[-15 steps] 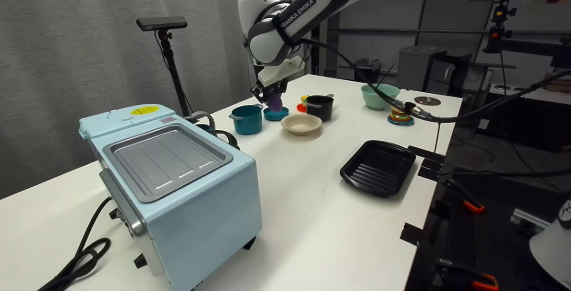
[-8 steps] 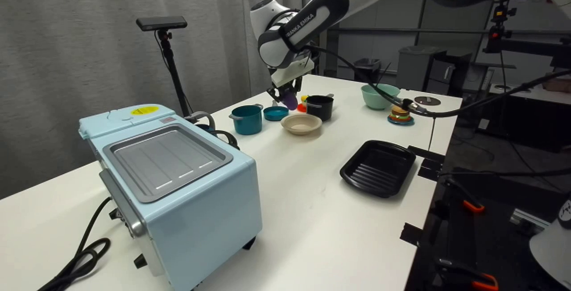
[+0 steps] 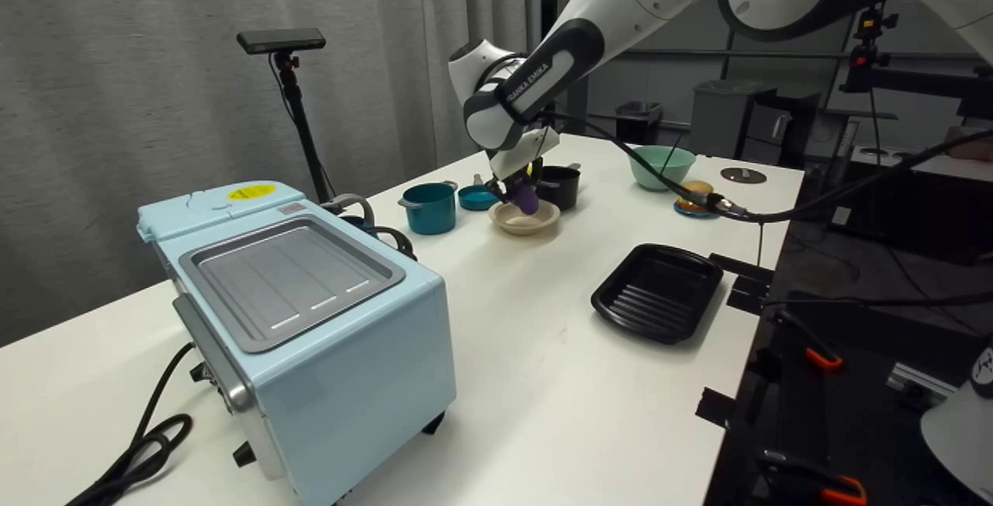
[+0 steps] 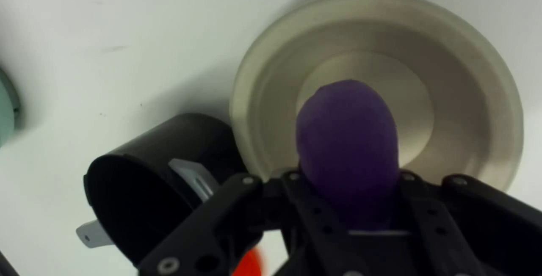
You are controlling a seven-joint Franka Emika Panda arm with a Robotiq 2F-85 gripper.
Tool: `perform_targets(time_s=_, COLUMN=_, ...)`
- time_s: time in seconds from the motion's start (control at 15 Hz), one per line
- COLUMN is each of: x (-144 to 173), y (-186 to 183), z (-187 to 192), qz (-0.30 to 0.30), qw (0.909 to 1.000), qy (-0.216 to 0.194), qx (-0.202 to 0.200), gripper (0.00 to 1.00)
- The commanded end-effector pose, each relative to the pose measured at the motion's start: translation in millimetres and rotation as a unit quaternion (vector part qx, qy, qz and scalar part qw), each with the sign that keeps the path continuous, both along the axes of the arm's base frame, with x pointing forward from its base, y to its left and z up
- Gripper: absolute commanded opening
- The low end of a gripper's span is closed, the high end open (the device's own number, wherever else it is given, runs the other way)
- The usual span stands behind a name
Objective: Put the purple plush toy on the cream colored plate
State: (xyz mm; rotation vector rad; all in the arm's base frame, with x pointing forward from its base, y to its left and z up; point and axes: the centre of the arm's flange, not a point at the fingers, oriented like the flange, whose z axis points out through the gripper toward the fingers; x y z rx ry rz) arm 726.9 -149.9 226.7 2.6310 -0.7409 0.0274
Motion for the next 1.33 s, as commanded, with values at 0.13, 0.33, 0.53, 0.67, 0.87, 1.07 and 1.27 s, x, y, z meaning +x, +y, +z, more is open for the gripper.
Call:
perform_targets(time_s=0.13, x=-9, y=2, z=-19, qz=-0.006, qw=1.0, qy=-0.001, qx=-0.006, gripper=0.52)
perform_targets(time_s=0.33, x=-10, y=5, z=-16, qz=-0.002, qw=1.0, qy=-0.009, qx=-0.003, gripper=0.75)
perform_targets(time_s=0.53, x=-8, y=7, z=-7, qz=0.004, qw=0.9997, qy=-0.025, qx=0.0, gripper=0.97)
perform_targets(time_s=0.67, x=-6, y=7, z=1, qz=0.007, qw=0.9993, qy=-0.037, qx=0.002, gripper=1.0)
perform_targets(time_s=0.87, x=-3, y=6, z=18, qz=0.007, qw=0.9984, qy=-0.056, qx=0.004, gripper=1.0)
perform_targets(time_s=1.07, x=0, y=5, z=41, qz=0.005, qw=0.997, qy=-0.077, qx=0.009, gripper=1.0)
perform_targets(time_s=1.27, x=0, y=4, z=71, qz=0.003, qw=0.9949, qy=-0.1, qx=0.014, gripper=1.0)
